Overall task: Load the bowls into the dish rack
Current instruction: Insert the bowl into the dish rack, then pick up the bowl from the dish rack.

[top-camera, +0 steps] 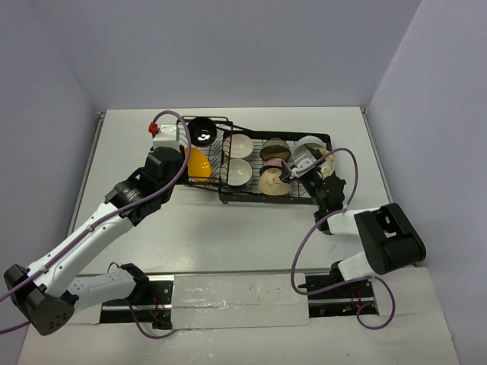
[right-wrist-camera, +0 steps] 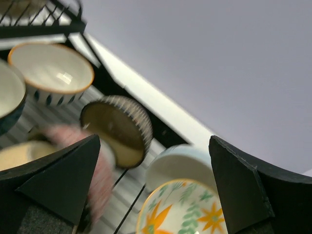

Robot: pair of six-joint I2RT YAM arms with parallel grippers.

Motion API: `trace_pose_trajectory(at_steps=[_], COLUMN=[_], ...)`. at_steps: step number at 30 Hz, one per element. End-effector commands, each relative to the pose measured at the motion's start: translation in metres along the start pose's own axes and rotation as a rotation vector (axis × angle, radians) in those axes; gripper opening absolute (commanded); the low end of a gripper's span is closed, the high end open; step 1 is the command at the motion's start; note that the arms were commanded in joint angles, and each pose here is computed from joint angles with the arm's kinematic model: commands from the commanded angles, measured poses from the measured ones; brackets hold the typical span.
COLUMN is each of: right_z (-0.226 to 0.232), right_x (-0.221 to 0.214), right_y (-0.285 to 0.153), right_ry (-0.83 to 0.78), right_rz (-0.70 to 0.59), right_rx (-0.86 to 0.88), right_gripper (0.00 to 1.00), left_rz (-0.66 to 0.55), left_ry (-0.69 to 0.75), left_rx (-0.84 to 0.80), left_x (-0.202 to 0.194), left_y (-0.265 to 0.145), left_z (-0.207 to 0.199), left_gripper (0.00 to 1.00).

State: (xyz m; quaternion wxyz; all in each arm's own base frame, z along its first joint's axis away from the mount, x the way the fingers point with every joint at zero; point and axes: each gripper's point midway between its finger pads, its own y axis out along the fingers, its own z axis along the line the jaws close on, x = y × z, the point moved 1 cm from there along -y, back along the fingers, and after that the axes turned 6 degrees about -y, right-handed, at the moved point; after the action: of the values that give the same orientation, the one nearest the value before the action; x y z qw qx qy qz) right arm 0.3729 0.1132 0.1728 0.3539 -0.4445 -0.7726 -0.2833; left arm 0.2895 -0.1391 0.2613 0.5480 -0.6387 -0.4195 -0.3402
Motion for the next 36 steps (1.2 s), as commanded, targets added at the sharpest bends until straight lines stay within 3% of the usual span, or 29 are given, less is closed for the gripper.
trace_pose_trajectory(at_steps=[1,13,20,29,36], right_z=[-0.057,-0.051,-0.035,-0.029,0.013], right_x=[0.071,0.074,0.071,0.078,0.08], right_y=[0.009,0.006,0.007,-0.019,-0.035], right_ry=[-0.077,-0.058,0.161,0.534,0.429], right_rz=[-0.221,-0.193,0.008,0.204,0.397], right_rx=[-0.187,-0.132,0.039,-0.019,-0.006], right_gripper=[1.0,1.0,1.0,1.0,1.0], left_rz=[-0.054,-0.048,-0.045,-0.046,-0.031], left_ry=[-0.033,-0.032,-0.032,-0.029,-0.017], left_rx=[-0.048,-0.053,-0.052,-0.03,-0.02], left_x=[0.018,0.017,0.016,0.014,0.01], left_y=[-0.009,-0.009,-0.007,-0.005,0.0], left_z=[-0.007,-0.008,-0.008,-0.006,-0.006], left_gripper=[0.41,0.41,0.41,0.42,0.42])
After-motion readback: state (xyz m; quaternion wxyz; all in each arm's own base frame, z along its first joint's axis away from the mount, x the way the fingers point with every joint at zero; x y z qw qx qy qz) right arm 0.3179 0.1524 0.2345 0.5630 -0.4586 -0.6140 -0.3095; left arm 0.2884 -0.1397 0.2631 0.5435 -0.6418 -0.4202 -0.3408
